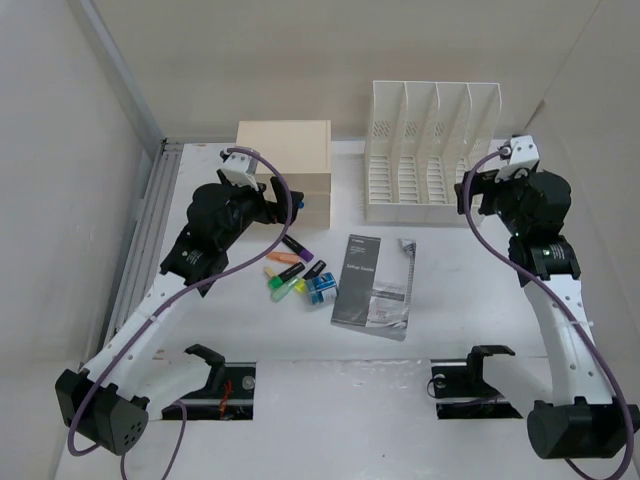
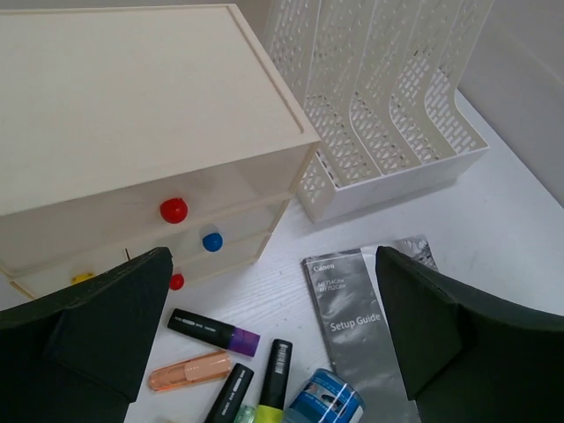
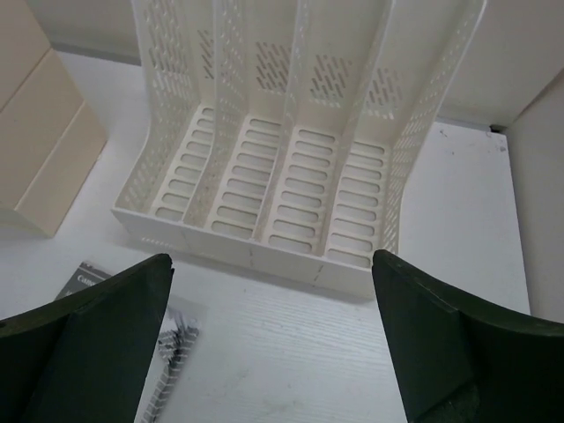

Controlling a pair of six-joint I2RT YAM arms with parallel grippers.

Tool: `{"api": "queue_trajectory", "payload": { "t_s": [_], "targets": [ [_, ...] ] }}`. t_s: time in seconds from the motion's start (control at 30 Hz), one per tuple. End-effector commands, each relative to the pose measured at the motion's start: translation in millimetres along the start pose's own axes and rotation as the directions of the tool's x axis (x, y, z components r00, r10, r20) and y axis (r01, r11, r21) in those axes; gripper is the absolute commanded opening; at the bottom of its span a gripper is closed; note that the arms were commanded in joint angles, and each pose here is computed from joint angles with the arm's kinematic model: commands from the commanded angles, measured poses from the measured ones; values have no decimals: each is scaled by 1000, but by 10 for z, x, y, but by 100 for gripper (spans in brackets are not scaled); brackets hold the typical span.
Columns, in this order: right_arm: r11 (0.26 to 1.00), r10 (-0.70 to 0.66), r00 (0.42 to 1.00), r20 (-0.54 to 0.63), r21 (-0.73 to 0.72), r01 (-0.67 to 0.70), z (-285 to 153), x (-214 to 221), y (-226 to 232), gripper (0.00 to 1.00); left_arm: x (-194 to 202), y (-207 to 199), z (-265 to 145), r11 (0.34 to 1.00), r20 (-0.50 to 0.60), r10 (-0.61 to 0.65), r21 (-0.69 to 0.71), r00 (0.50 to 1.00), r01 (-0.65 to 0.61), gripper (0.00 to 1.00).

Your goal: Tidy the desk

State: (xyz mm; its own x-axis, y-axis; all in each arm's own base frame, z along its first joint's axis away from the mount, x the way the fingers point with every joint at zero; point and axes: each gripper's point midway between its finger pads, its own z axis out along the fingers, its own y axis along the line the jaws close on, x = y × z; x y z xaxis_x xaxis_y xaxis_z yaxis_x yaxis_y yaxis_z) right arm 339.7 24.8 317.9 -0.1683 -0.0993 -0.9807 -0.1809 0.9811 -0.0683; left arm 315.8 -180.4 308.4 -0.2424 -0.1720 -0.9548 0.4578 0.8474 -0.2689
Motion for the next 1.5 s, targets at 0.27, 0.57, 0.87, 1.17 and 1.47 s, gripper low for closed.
{"api": "queue_trajectory", "payload": {
  "t_s": [0.27,0.57,0.87,1.17,1.47],
  "targets": [
    [883,-58,994,92,-460,94,-324,227,804,100,114,-450,95,970,-47,-7,241,999,18,100],
    [843,12,994,-112,-534,-70,-144,812,969,66,721,-1107,166,948,-151,129,310,980,-77,100],
    [806,95,952,-291,-539,-245,-1,1371,1092,98,1436,-1347,326,953,-280,153,294,948,-67,90],
    [795,151,877,-456,-471,-382,226,1838,1092,100,1814,-1330,497,968,-364,127,249,923,-35,74],
    [794,159,826,-541,-427,-433,389,2179,1172,100,2059,-1283,753,980,-425,136,191,895,-58,71]
  ]
}}
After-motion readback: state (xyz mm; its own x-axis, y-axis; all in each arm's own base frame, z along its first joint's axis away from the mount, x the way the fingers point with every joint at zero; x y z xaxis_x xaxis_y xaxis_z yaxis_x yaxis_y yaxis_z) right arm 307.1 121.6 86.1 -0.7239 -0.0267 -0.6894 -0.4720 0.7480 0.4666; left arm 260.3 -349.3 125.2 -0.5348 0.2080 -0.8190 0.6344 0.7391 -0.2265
